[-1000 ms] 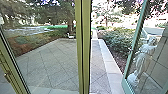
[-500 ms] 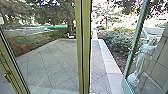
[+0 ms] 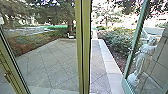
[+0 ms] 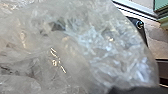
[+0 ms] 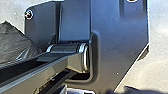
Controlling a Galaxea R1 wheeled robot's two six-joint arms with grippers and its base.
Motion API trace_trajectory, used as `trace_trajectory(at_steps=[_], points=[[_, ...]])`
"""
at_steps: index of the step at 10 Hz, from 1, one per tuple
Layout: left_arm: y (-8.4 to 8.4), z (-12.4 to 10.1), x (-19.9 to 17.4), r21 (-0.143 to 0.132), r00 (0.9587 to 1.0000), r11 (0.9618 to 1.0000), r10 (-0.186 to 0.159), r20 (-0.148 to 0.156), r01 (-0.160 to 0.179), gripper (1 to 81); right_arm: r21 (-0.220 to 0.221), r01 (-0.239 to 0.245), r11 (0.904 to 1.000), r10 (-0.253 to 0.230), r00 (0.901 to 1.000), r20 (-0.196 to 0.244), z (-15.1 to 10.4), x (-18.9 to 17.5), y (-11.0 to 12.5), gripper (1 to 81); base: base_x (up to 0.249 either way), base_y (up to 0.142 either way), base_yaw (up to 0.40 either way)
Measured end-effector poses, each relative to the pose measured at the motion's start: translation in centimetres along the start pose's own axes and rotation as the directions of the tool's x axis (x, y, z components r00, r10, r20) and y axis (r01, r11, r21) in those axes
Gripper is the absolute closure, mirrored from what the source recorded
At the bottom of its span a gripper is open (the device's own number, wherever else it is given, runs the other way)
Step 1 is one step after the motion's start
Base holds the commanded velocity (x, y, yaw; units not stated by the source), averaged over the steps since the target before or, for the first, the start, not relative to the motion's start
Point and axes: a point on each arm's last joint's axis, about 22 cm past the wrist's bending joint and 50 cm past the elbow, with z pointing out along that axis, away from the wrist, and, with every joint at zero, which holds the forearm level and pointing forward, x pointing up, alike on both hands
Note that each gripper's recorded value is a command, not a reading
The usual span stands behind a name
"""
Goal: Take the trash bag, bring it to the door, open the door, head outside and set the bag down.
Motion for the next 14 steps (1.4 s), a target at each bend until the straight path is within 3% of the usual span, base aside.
trace_trajectory(at_steps=[14], points=[[-0.1, 0.0, 0.4, 0.001, 1.0000, 1.0000, 0.002, -0.003, -0.002, 81.1, 0.000, 0.000, 1.0000, 0.000, 1.0000, -0.004, 0.1, -0.3, 0.0, 1.0, 0.000, 0.000, -0.172]])
